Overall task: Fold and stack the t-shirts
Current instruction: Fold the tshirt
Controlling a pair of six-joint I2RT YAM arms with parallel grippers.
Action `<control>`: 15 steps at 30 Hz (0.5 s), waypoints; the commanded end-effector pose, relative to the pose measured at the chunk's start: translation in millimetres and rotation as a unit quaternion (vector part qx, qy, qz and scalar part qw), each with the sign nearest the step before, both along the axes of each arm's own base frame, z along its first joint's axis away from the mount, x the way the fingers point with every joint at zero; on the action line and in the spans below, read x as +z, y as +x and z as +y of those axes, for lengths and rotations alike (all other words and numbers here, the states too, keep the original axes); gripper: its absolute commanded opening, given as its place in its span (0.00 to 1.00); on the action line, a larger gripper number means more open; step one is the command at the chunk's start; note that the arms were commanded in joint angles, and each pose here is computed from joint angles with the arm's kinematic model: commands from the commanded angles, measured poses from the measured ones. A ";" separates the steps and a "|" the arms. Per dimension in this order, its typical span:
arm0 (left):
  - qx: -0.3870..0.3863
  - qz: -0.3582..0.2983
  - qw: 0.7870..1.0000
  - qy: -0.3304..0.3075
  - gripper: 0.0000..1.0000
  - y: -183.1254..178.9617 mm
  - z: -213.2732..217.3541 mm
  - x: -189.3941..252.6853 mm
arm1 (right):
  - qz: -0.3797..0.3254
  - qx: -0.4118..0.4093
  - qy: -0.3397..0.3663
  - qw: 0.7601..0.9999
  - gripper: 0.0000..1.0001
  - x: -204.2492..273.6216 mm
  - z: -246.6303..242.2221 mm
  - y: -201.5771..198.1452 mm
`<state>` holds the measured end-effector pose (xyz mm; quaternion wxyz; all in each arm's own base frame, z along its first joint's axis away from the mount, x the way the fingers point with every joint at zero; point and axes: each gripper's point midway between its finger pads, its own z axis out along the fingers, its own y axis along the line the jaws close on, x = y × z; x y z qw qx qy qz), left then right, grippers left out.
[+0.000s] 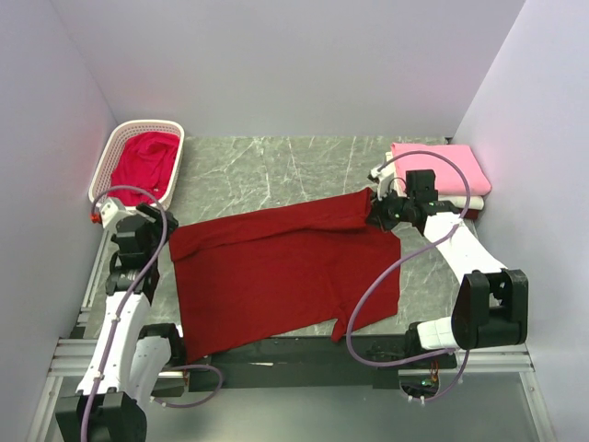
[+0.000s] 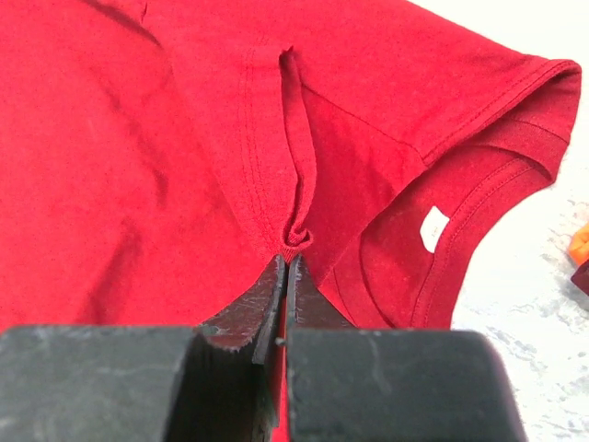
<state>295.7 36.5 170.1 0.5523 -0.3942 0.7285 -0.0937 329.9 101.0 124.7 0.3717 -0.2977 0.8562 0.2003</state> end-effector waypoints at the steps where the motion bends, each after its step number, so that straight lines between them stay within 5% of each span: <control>1: -0.035 -0.023 0.999 0.023 0.75 6.6 -6.3 36.2 | -0.003 0.023 -0.021 1.000 0.00 -2.6 -5.3 -6.8; 4: -0.063 -0.045 0.996 0.042 0.74 12.3 -11.9 63.2 | 0.020 0.056 -0.049 0.997 0.04 -19.2 -10.4 -24.1; 9: -0.200 -0.069 0.975 0.065 0.75 20.5 -51.8 103.1 | 0.088 0.127 -0.106 0.982 0.37 -49.4 -25.5 -67.6; 15: -0.302 -0.080 0.944 0.107 0.77 12.6 -77.9 105.9 | 0.076 0.134 -0.080 0.985 0.60 -23.7 -14.4 -43.1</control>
